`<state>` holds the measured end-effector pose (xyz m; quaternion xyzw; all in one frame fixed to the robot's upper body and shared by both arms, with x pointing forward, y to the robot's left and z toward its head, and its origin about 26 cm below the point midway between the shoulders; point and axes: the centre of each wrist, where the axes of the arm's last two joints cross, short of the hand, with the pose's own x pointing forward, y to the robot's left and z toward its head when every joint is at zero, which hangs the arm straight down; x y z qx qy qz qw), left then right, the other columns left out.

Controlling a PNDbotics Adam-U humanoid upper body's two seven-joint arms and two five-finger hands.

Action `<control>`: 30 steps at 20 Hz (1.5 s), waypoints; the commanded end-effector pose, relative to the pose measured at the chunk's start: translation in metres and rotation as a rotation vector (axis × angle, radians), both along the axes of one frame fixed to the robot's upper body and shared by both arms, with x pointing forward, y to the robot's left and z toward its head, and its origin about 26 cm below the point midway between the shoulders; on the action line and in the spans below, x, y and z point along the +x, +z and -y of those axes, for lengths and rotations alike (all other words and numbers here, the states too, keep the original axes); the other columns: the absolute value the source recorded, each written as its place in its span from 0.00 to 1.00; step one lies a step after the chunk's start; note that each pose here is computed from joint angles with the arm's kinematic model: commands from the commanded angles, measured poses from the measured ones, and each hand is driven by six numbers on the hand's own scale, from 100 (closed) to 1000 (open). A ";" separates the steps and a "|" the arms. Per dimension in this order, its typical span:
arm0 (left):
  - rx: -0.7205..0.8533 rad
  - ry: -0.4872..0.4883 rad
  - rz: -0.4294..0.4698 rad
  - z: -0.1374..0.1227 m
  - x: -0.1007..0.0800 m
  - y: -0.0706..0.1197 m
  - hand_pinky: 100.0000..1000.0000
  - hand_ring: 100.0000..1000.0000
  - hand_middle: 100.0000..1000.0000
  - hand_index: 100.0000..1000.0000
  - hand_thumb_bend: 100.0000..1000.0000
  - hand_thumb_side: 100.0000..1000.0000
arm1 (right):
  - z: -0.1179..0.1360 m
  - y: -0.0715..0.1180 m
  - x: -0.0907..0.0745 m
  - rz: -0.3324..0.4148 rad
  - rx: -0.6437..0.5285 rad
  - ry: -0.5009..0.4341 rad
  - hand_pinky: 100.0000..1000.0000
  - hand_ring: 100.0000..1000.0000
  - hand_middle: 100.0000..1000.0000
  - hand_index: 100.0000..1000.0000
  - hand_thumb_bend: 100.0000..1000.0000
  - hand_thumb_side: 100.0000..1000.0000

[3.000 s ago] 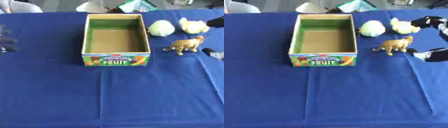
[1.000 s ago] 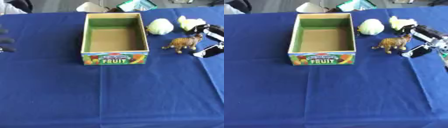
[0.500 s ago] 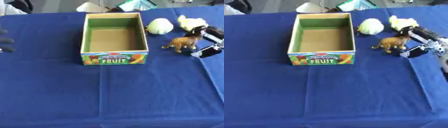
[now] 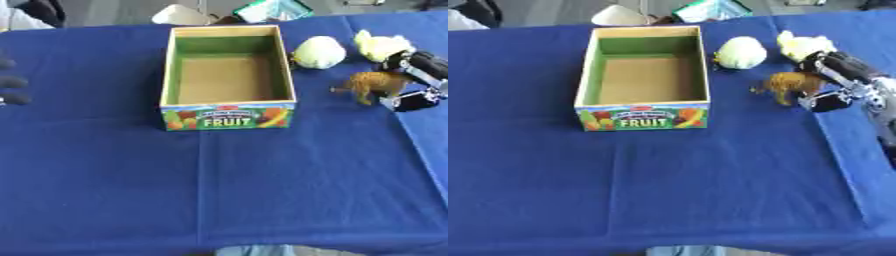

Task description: Pick up objects on the table and place them in the box.

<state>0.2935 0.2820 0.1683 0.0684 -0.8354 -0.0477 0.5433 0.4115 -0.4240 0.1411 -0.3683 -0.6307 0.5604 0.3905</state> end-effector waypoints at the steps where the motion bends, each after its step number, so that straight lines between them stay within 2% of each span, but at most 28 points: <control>1: 0.019 -0.009 0.028 -0.001 -0.002 0.008 0.49 0.59 0.62 0.75 0.25 0.56 | 0.004 0.020 0.001 0.079 0.003 -0.005 0.60 0.44 0.34 0.47 0.00 0.00; 7: 0.019 -0.008 0.028 -0.001 -0.002 0.008 0.49 0.59 0.62 0.75 0.25 0.56 | 0.001 0.028 0.001 0.130 0.035 0.011 0.58 0.42 0.31 0.45 0.00 0.00; 12: 0.021 -0.009 0.029 -0.001 -0.002 0.008 0.49 0.59 0.62 0.75 0.25 0.56 | -0.010 0.049 0.002 0.175 0.046 0.063 0.58 0.42 0.31 0.45 0.00 0.00; 22: 0.026 -0.019 0.024 0.000 -0.002 0.008 0.49 0.59 0.62 0.75 0.25 0.56 | -0.065 0.114 0.014 0.257 0.032 0.266 0.58 0.42 0.31 0.38 0.00 0.00; 25: 0.027 -0.025 0.024 0.002 -0.002 0.008 0.49 0.59 0.62 0.75 0.25 0.56 | -0.085 0.127 0.019 0.270 0.030 0.322 0.59 0.42 0.31 0.38 0.00 0.00; 30: 0.025 -0.043 0.027 0.004 -0.001 0.009 0.49 0.59 0.62 0.75 0.25 0.56 | -0.117 0.137 0.034 0.260 0.046 0.381 0.59 0.43 0.31 0.38 0.00 0.00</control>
